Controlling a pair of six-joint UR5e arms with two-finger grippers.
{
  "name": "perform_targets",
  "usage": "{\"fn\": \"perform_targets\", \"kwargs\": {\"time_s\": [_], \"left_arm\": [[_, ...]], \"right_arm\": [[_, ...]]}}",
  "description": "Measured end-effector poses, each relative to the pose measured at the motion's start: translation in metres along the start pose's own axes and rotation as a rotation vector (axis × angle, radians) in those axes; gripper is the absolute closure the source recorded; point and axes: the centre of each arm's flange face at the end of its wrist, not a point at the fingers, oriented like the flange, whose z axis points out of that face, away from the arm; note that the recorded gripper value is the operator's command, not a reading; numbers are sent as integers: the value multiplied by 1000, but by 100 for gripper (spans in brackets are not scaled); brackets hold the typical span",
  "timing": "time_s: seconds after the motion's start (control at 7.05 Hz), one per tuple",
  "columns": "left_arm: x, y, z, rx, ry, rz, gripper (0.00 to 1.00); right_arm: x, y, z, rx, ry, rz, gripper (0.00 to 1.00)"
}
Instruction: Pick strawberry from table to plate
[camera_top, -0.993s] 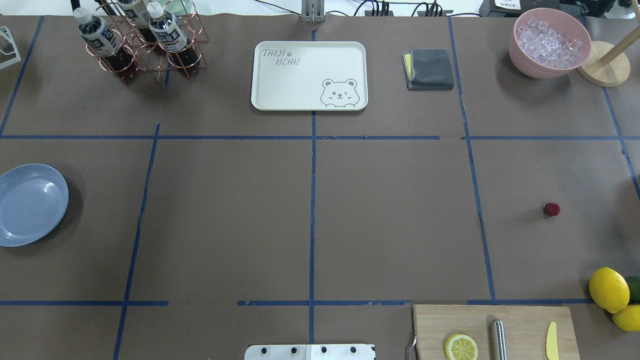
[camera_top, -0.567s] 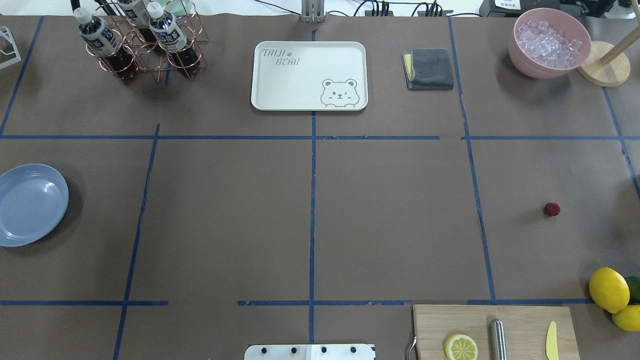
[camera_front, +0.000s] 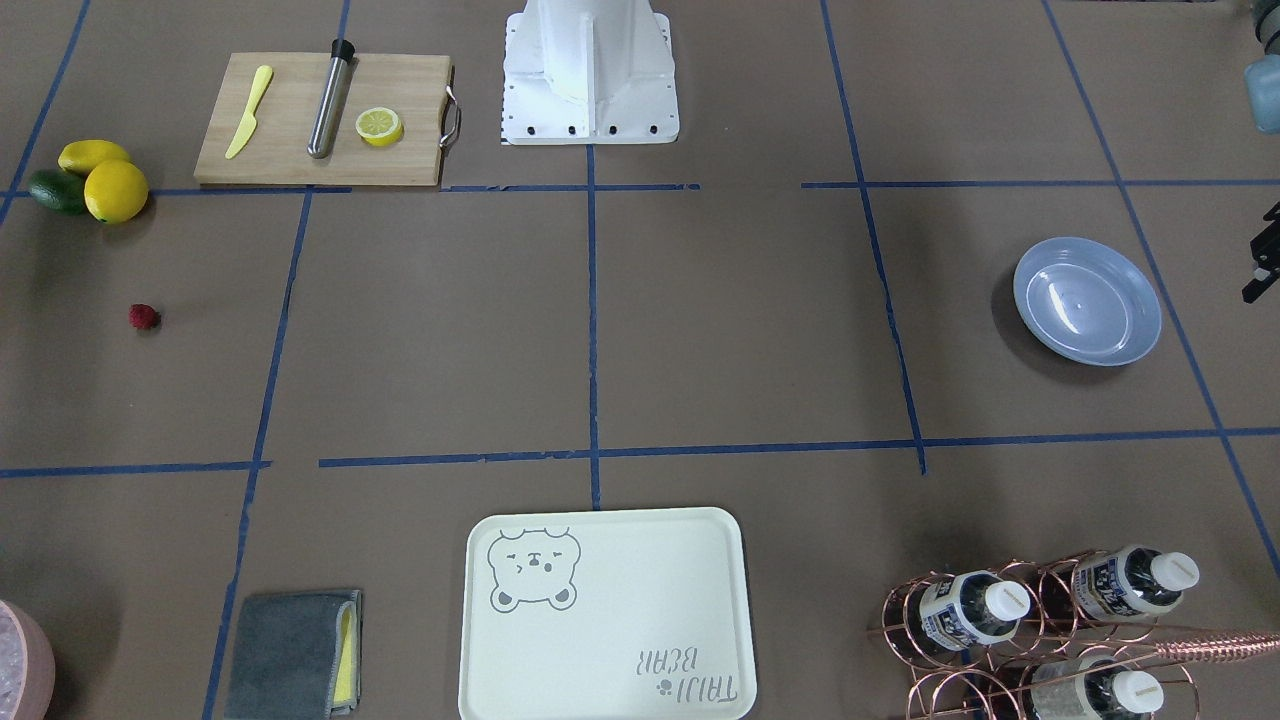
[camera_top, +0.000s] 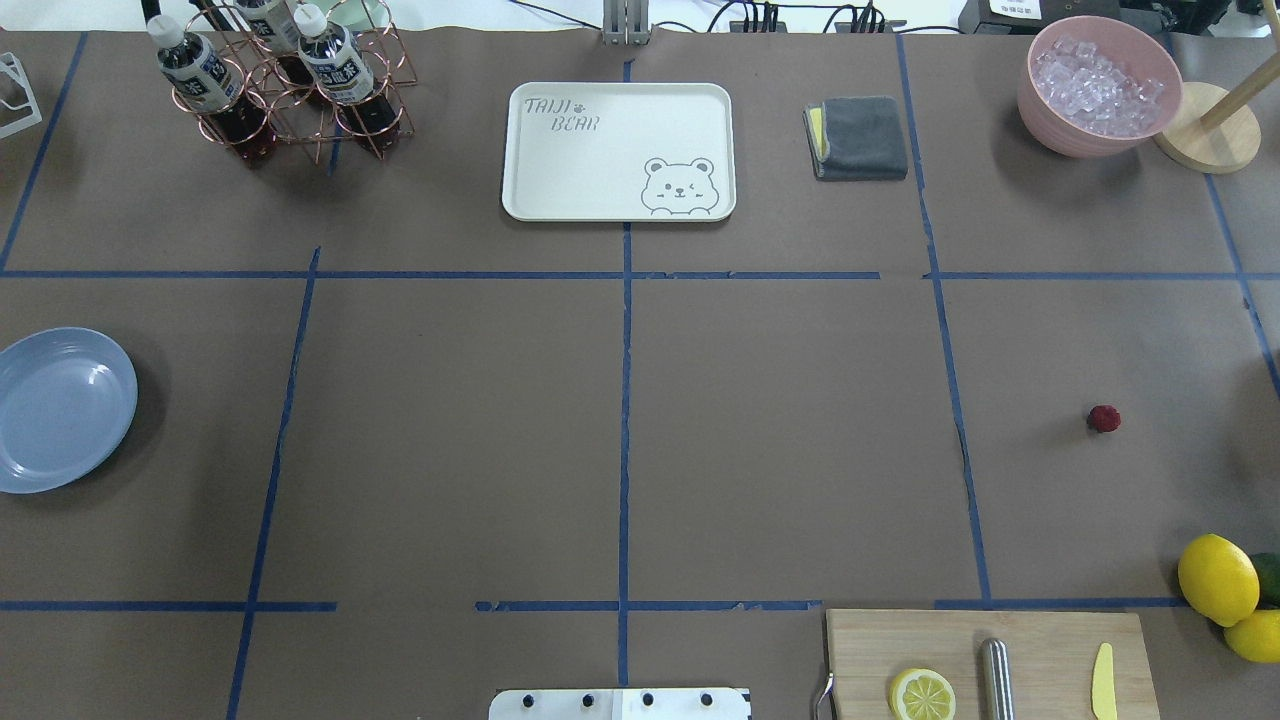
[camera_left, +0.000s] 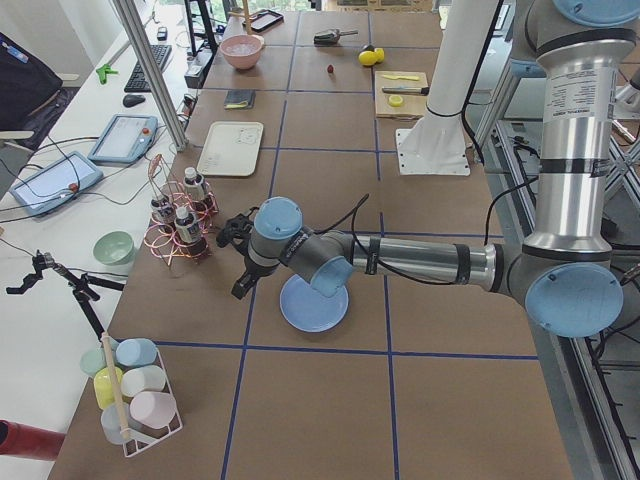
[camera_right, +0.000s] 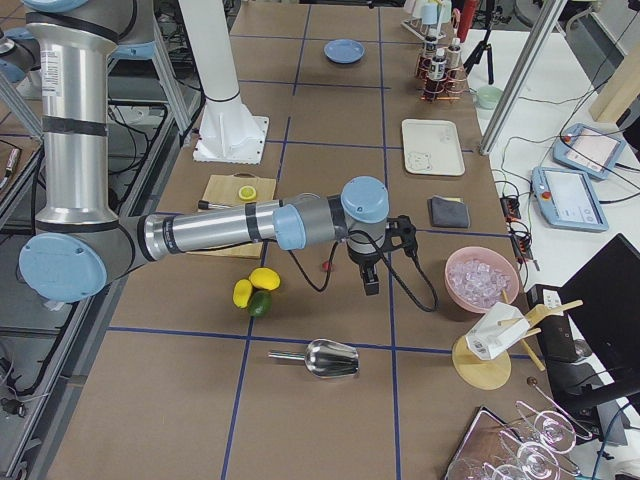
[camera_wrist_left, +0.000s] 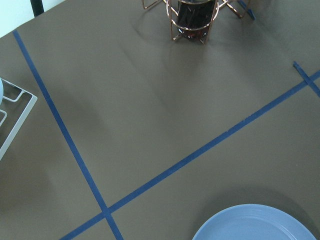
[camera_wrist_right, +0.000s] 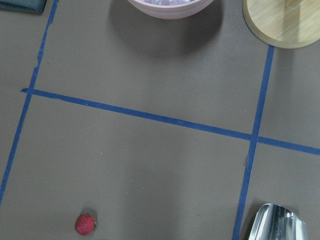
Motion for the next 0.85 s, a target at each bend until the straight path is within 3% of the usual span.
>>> {"fn": "perform_targets", "kwargs": {"time_s": [0.28, 0.43, 0.85], "left_arm": [[-13, 32, 18, -19, -53, -131, 18], [-14, 52, 36, -20, -58, -186, 20], [15, 102, 98, 10, -8, -295, 30]], "right_arm": [[4, 6, 3, 6, 2, -7, 0], [5, 7, 4, 5, 2, -6, 0], [6, 8, 5, 4, 4, -4, 0]]}}
